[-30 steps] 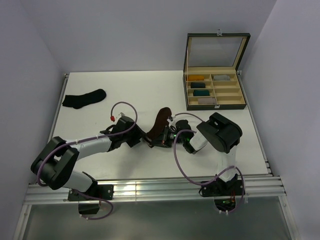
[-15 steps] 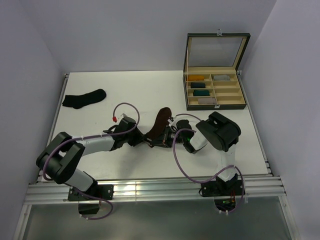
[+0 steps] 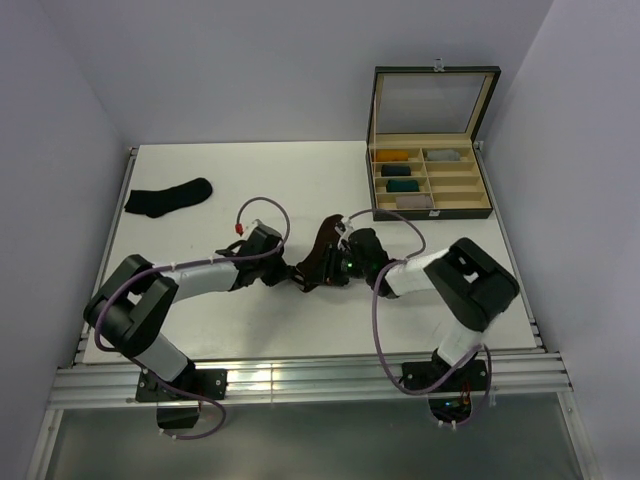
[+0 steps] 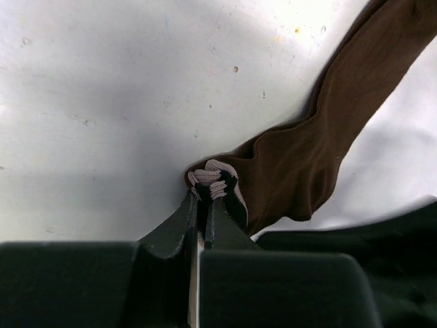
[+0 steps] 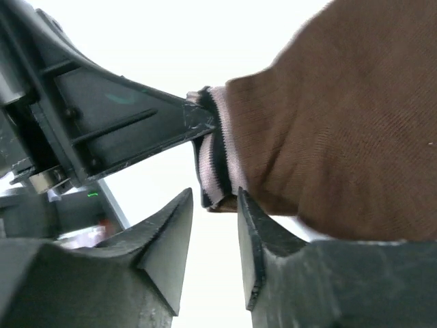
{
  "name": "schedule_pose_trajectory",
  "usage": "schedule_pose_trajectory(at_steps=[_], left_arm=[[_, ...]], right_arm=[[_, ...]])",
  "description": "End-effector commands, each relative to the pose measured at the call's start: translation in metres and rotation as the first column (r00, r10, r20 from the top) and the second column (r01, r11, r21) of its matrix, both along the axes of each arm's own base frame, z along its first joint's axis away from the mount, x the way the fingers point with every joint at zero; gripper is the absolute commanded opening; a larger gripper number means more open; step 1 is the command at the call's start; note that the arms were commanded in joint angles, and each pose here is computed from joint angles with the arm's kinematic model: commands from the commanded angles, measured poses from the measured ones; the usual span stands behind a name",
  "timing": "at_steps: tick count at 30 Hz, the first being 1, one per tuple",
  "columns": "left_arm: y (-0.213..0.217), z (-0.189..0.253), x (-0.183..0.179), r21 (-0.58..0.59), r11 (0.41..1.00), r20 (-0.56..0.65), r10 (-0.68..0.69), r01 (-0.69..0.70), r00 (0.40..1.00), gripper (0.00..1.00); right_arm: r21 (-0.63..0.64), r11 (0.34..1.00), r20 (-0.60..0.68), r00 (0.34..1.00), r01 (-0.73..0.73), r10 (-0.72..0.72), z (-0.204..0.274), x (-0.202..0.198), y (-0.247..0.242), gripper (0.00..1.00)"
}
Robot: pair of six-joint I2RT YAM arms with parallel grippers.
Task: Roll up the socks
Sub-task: Roll the sock at the center of the board.
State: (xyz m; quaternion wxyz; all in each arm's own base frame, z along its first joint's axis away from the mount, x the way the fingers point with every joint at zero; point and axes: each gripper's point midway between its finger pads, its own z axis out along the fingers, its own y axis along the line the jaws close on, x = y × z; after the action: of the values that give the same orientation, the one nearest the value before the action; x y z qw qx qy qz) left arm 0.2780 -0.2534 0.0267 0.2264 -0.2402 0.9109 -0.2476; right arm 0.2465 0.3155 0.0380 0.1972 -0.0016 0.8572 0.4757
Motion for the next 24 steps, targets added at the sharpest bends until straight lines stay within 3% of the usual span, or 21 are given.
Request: schedule_pose_trajectory(at_steps=[1,6,12,20,24], left_arm=[[0.013,-0.006,-0.003,0.128,0.991,-0.019,-0.029,0.031,0.999,0.00],[0.019,0.003,-0.001,0.179,0.982,-0.018,-0.050,0.052,0.999,0.00],[0.016,0.006,-0.001,0.178,0.981,-0.021,-0.069,0.072,0.997,0.01],[0.012,0.003,-0.004,0.166,0.982,-0.040,-0.088,0.093,0.995,0.00],[0.011,0.002,-0.004,0.160,0.982,-0.043,-0.092,0.098,0.995,0.00]], right_arm=[[-0.223,0.975,0.246,0.968,0.015,0.042,0.014,0.011,-0.008,0.41],[-0.411,0.908,0.489,0.861,0.086,0.140,0.038,0.014,-0.001,0.45],[-0.498,0.860,0.657,0.697,0.114,0.288,0.049,0.000,0.023,0.48],[-0.570,0.809,0.720,0.562,0.145,0.406,0.038,-0.012,0.045,0.50],[-0.621,0.765,0.709,0.538,0.170,0.456,0.024,-0.010,0.051,0.50]])
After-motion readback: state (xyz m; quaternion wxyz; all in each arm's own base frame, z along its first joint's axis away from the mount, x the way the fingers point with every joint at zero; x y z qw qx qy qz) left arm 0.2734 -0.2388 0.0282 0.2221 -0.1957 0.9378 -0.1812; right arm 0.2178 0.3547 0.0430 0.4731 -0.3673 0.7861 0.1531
